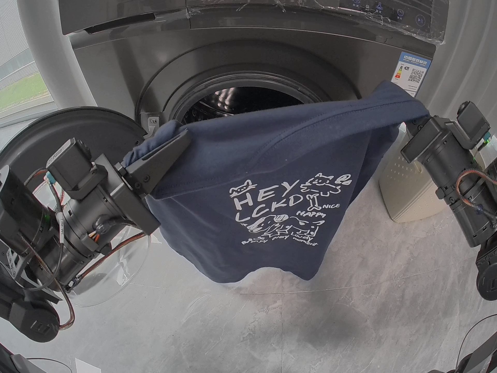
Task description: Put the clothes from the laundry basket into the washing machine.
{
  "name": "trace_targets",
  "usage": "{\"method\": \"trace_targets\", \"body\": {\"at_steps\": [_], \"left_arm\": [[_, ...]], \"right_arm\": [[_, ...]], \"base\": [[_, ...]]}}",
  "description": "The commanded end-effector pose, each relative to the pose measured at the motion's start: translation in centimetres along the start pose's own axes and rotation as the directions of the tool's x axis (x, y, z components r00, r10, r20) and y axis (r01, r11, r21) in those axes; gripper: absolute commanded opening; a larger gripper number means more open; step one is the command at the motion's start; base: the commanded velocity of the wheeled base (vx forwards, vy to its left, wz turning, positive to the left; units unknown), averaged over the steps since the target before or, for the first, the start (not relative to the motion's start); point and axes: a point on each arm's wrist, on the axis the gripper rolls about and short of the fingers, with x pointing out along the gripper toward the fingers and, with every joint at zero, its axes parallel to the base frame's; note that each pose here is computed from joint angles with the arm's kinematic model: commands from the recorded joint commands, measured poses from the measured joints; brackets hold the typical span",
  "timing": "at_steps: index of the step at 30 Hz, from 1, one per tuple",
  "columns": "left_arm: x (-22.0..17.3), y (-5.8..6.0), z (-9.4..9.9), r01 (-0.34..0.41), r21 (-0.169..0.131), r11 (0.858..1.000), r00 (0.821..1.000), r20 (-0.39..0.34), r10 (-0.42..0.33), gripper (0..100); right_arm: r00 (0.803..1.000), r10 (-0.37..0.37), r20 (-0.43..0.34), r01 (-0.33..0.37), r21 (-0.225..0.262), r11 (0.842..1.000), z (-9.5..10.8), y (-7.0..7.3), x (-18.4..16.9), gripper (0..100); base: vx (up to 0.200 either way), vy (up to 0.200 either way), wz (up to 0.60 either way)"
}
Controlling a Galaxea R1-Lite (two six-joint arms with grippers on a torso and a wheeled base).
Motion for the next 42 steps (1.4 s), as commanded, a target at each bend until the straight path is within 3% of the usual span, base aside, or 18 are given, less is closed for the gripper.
{"method": "trace_targets", "body": {"at_steps": [1,8,13,16,21,25,26,31,34,42], "left_arm": [[0.5,0.1,-0.3,0.003,0.000,1.000,1.000,-0.006,-0.003,0],[0.9,0.0,-0.2,0.022,0.001,1.000,1.000,0.000,-0.022,0],[1.7,0.1,-1.5,0.026,-0.011,1.000,0.999,-0.029,-0.027,0],[1.9,0.1,-1.7,0.025,-0.013,1.000,0.999,-0.034,-0.025,0],[2.0,-1.1,-1.2,0.063,-0.024,0.998,0.998,-0.013,-0.063,0],[1.6,-2.2,-0.6,0.111,-0.035,0.993,0.994,0.004,-0.111,0],[1.6,-2.4,-0.5,0.118,-0.035,0.992,0.993,0.006,-0.118,0],[1.5,-3.1,-0.1,0.142,-0.041,0.989,0.990,0.021,-0.141,0],[1.4,-3.2,0.3,0.146,-0.039,0.989,0.989,0.033,-0.144,0],[1.3,-3.2,0.4,0.148,-0.038,0.988,0.989,0.036,-0.146,0]], "right_arm": [[1.000,-0.005,-0.006,0.005,-0.001,1.000,-0.2,0.0,0.0,0],[1.000,-0.013,-0.025,0.013,-0.003,1.000,-0.6,-0.2,-0.1,0],[0.993,-0.044,-0.114,0.042,-0.023,0.999,-3.0,-1.1,-0.4,0],[0.982,-0.044,-0.183,0.040,-0.026,0.999,-5.0,-1.1,-0.6,0],[0.954,-0.036,-0.299,0.029,-0.028,0.999,-9.0,-1.1,-0.4,0],[0.923,0.013,-0.384,-0.016,-0.006,1.000,-11.9,0.4,-0.6,0],[0.919,0.022,-0.395,-0.024,-0.002,1.000,-12.2,0.7,-0.7,100],[0.841,0.068,-0.536,-0.072,0.014,0.997,-17.0,2.3,-2.0,100],[0.809,0.082,-0.582,-0.088,0.019,0.996,-18.8,2.7,-2.6,100],[0.777,0.106,-0.620,-0.112,0.029,0.993,-22.3,3.8,-2.2,100]], "base": [[0.000,0.000,0.00],[0.000,0.000,0.00],[0.000,0.000,0.00],[0.000,0.000,0.00],[0.000,0.000,0.00],[0.000,0.000,0.00],[0.000,0.000,0.00],[0.000,0.000,0.00],[0.000,0.000,0.00],[0.000,0.000,0.00]]}}
